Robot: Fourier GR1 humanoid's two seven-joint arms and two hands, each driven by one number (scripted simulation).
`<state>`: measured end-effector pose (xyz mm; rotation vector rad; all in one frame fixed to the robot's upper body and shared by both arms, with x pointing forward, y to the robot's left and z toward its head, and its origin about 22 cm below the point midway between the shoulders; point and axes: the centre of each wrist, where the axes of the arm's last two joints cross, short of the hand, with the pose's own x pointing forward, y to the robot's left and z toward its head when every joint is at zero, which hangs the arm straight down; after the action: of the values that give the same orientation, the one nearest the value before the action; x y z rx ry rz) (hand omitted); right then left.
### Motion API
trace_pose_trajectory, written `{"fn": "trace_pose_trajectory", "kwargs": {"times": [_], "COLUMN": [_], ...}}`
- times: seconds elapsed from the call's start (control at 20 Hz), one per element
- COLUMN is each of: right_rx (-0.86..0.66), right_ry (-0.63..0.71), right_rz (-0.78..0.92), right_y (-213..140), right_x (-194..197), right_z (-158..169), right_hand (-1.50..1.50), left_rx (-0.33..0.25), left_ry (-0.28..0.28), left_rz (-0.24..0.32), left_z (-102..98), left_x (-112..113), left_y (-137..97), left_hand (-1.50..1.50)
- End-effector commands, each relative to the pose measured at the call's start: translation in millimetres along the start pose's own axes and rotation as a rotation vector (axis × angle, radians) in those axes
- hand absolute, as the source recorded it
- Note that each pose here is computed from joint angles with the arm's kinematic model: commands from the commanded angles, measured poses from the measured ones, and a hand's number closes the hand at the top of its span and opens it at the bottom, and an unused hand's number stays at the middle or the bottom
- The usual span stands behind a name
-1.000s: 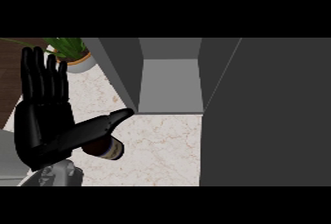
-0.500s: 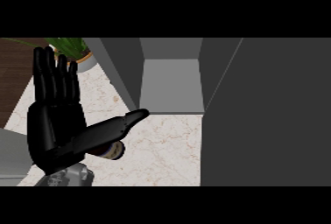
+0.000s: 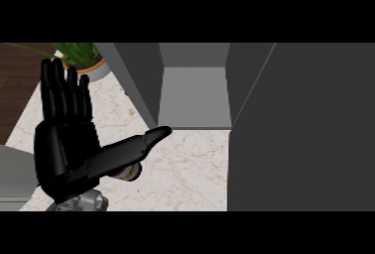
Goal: Pick up the wine, place it into the cabinet and close the cabinet
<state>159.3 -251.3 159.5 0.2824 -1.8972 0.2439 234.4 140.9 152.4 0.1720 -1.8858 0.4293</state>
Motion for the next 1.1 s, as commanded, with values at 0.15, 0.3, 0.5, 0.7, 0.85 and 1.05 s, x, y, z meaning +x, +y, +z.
{"fn": "trace_pose_trajectory", "kwargs": {"times": [0.15, 0.3, 0.5, 0.7, 0.85, 1.05], "right_rx": [-0.004, -0.004, 0.002, -0.013, -0.009, -0.004], "right_ry": [-0.011, -0.008, 0.0, -0.019, -0.016, 0.005], "right_rz": [0.019, -0.005, 0.015, 0.015, 0.001, 0.028], "right_y": [7, 9, 9, 10, 10, -2], "right_x": [1, 4, 2, 5, 10, 18], "right_z": [15, 4, -7, -5, 2, 7], "right_hand": [-1.5, -1.5, -1.5, -1.5, -1.5, -1.5], "left_rx": [0.054, 0.077, 0.099, 0.118, 0.123, 0.142], "left_ry": [0.037, 0.029, 0.051, 0.053, 0.069, 0.087], "left_rz": [-0.042, -0.043, -0.074, -0.076, -0.101, -0.112], "left_z": [13, 18, 29, 45, 42, 40], "left_x": [-1, 5, -15, -2, -15, -22], "left_y": [22, 11, 38, 45, 71, 73], "left_hand": [-1.5, -1.5, -1.5, -1.5, -1.5, -1.5]}}
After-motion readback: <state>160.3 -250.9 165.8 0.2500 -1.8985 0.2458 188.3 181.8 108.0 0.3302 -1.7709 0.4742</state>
